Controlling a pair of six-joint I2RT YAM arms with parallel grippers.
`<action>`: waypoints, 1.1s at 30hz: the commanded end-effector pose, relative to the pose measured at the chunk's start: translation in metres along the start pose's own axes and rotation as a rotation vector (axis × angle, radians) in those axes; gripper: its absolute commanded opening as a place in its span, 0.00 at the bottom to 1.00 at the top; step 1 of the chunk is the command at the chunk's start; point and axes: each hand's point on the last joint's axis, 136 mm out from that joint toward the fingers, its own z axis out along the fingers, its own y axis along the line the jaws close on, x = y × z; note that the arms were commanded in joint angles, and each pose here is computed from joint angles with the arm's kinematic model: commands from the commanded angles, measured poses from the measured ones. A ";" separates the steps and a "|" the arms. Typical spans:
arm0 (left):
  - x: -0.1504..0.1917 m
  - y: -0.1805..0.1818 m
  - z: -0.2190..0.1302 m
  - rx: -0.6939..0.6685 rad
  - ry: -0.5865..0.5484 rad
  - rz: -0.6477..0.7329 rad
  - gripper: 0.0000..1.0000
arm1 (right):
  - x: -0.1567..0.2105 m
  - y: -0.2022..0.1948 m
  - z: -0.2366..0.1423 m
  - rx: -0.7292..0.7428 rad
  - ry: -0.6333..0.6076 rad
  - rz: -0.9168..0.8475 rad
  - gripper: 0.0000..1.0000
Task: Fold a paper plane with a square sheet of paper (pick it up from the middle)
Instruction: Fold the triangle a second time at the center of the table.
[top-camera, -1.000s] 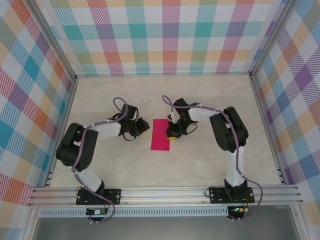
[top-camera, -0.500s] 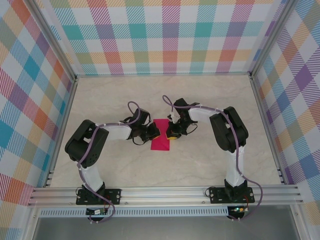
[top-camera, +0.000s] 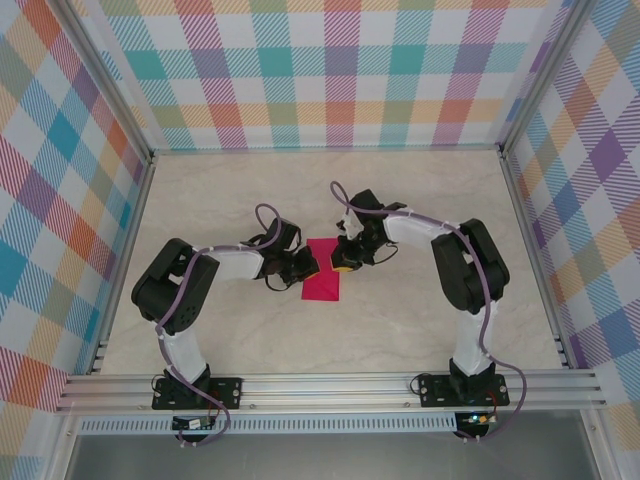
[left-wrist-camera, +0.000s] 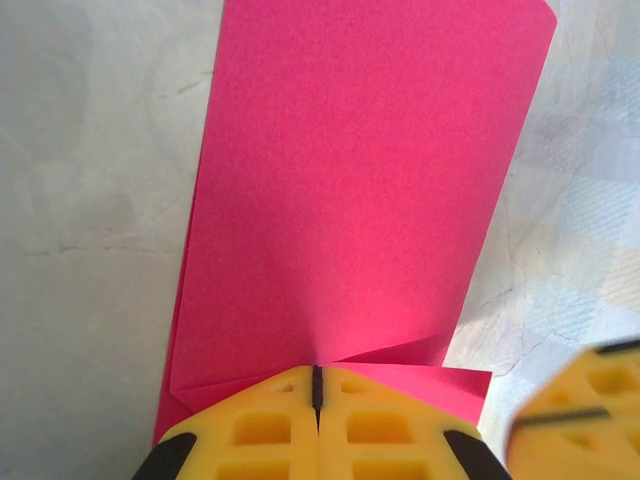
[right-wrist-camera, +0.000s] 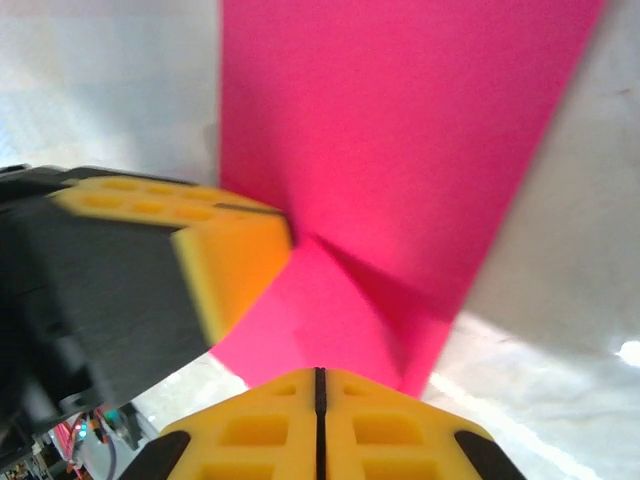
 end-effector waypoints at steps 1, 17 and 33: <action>0.017 0.043 0.006 -0.153 0.031 -0.041 0.00 | 0.022 0.016 0.011 -0.016 0.031 0.032 0.10; 0.019 0.054 0.008 -0.202 0.028 -0.059 0.00 | 0.038 0.001 0.042 0.141 0.062 0.086 0.10; 0.019 0.070 0.007 -0.271 0.009 -0.084 0.00 | 0.054 -0.021 0.041 0.251 0.144 0.066 0.10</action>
